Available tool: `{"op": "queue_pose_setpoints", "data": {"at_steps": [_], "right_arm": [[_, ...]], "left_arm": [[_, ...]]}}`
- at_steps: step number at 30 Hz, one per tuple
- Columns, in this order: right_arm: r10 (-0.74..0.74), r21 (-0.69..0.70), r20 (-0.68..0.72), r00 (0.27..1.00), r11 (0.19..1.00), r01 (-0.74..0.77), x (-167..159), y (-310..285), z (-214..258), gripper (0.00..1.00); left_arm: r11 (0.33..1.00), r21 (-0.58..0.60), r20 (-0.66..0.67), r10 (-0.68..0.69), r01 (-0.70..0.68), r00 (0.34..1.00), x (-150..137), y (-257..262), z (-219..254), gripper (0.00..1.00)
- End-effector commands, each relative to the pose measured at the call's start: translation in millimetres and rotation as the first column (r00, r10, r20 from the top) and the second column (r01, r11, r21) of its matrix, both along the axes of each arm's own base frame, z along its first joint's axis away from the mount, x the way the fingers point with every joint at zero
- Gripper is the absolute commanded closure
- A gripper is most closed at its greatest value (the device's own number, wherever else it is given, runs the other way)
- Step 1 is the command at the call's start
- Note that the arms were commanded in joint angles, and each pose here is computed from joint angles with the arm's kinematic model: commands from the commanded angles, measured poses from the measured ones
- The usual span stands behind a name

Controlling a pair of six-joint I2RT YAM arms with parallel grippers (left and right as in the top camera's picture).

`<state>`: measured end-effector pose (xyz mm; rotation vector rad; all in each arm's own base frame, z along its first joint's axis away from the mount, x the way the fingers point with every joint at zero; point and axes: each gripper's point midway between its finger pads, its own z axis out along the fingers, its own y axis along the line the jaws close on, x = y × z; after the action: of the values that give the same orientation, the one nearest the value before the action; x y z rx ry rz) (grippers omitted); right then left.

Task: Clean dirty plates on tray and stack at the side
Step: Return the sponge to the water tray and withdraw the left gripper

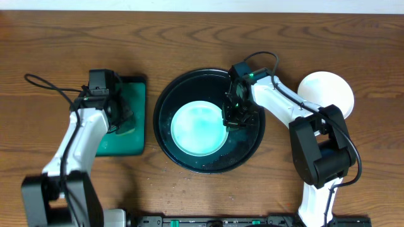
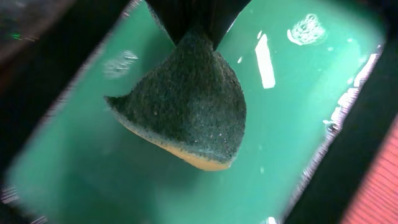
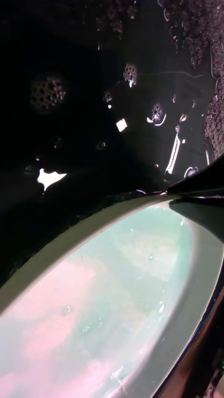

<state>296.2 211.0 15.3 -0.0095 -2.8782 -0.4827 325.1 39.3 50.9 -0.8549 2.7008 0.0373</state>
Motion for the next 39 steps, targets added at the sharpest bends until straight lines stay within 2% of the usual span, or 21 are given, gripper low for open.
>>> {"op": "queue_pose_setpoints", "data": {"at_steps": [1, 4, 5, 6, 7, 8, 9, 14, 20, 24, 29, 31, 33, 34, 39], "right_arm": [[-0.002, 0.030, -0.010, 1.000, 1.000, 0.002, -1.5, 8.8, 1.1, 0.99], [-0.002, 0.029, -0.012, 1.000, 1.000, 0.002, -1.9, 8.6, 1.2, 0.98], [-0.002, 0.029, -0.012, 1.000, 1.000, 0.002, -1.9, 8.6, 1.2, 0.99], [-0.002, 0.029, -0.012, 1.000, 1.000, 0.002, -1.8, 8.7, 1.2, 0.98], [-0.002, 0.029, -0.011, 1.000, 1.000, 0.002, -1.7, 8.7, 1.1, 0.98], [-0.002, 0.029, -0.012, 1.000, 1.000, 0.002, -1.8, 8.7, 1.2, 0.99], [-0.002, 0.029, -0.012, 1.000, 1.000, 0.002, -1.8, 8.7, 1.2, 0.98], [-0.001, 0.030, -0.012, 1.000, 1.000, 0.002, -1.8, 8.7, 1.2, 0.98], [0.024, 0.046, 0.013, 1.000, 0.999, -0.024, 1.6, 10.9, 1.2, 0.98], [0.077, 0.094, 0.073, 0.994, 0.992, -0.084, 10.2, 18.5, 2.7, 0.98], [0.072, 0.109, 0.112, 0.991, 0.991, -0.084, 19.3, 22.7, 3.2, 0.98], [0.053, 0.109, 0.113, 0.992, 0.992, -0.065, 21.3, 23.4, 3.3, 0.99], [0.047, 0.110, 0.115, 0.992, 0.992, -0.060, 22.4, 24.1, 3.4, 0.85], [0.048, 0.110, 0.118, 0.992, 0.992, -0.061, 23.1, 24.2, 3.3, 0.82], [0.054, 0.088, 0.144, 0.988, 0.994, -0.068, 25.9, 26.3, 1.1, 0.84]], "left_arm": [[1.000, -0.012, -0.045, -0.025, 0.024, 0.999, -3.0, -1.8, -15.2, 0.93], [1.000, -0.012, -0.050, -0.025, 0.024, 0.998, -2.9, -1.8, -17.6, 0.92], [1.000, -0.012, -0.047, -0.025, 0.024, 0.999, -2.4, -1.9, -16.9, 0.83], [1.000, -0.012, -0.046, -0.025, 0.024, 0.999, -2.5, -1.9, -16.5, 0.59], [1.000, -0.013, -0.045, -0.025, 0.025, 0.999, -2.5, -2.0, -15.9, 0.41], [0.999, -0.022, -0.041, -0.028, 0.027, 0.999, -2.3, -3.6, -15.1, 0.28], [0.999, -0.032, -0.037, -0.031, 0.030, 0.999, -1.9, -5.3, -14.2, 0.23], [0.994, -0.095, 0.039, -0.052, 0.055, 0.998, 3.2, -17.9, 8.2, 0.21], [0.969, -0.189, 0.288, -0.099, 0.158, 0.953, 5.1, -44.9, 86.2, 0.21], [0.948, -0.200, 0.437, -0.140, 0.247, 0.889, -18.0, -64.2, 142.5, 0.20], [0.931, -0.158, 0.538, -0.198, 0.329, 0.819, -56.7, -79.9, 183.0, 0.19], [0.924, -0.143, 0.560, -0.219, 0.354, 0.799, -71.7, -84.2, 191.8, 0.20], [0.920, -0.132, 0.573, -0.233, 0.369, 0.786, -84.0, -86.5, 196.9, 0.19], [0.919, -0.130, 0.576, -0.237, 0.373, 0.783, -89.0, -87.0, 198.2, 0.20], [0.919, -0.137, 0.559, -0.237, 0.370, 0.794, -102.8, -86.6, 195.4, 0.20]]}}
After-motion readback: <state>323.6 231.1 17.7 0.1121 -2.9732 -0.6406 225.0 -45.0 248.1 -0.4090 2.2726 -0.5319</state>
